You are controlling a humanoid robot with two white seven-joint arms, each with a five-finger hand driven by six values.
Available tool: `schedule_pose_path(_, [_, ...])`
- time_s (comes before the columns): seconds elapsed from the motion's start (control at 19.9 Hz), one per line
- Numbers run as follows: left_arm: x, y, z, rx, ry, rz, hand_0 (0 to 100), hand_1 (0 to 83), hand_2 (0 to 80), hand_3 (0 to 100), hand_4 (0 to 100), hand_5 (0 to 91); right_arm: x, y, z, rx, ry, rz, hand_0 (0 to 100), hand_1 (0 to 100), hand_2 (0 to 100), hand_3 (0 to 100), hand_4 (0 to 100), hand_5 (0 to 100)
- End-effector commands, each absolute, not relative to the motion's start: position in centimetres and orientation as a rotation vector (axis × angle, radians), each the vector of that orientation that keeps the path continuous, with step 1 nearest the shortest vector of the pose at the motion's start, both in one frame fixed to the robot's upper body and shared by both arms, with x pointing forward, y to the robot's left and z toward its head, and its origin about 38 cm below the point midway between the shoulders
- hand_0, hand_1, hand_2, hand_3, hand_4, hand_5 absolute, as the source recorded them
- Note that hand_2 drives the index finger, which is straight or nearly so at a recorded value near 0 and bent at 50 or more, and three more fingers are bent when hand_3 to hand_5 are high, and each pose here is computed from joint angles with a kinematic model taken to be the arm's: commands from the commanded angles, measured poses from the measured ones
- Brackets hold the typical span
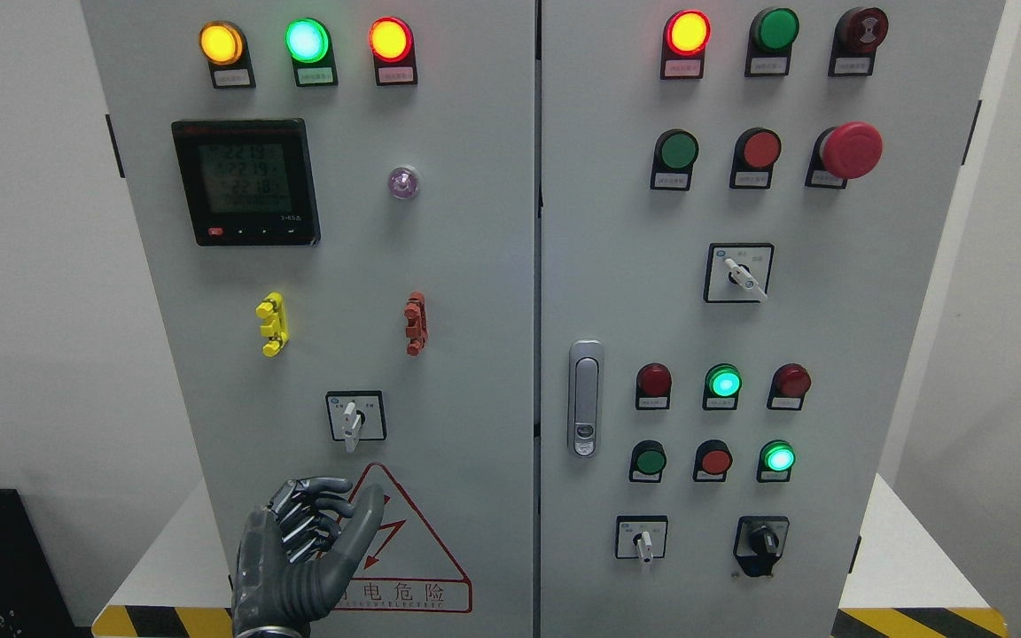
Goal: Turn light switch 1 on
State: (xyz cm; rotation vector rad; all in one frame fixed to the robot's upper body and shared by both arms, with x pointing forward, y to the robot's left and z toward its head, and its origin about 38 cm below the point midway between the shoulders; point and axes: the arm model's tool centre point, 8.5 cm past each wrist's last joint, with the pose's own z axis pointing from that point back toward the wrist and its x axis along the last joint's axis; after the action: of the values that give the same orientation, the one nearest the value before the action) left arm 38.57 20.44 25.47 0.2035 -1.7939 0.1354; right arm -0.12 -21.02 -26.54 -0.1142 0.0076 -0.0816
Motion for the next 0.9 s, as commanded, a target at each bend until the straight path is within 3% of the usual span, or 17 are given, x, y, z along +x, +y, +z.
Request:
schedule_pose_path(0.0, [38.9,20.6,26.1,0.201,-1.794,0.164,11,70.5,51.1,72,83,75.9,-0.1,-21.0,-26.5,-0.114,0.009,-0.081,30,0,0,0,0,0])
schedule_pose_path(0.85, [40.0,20.8,26.7,0.204,-1.764,0.18,12,70.2,50.4,73,84,76.2,-0.1,-21.0,-26.5,-0.114,0.009,-0.081,30,0,0,0,0,0])
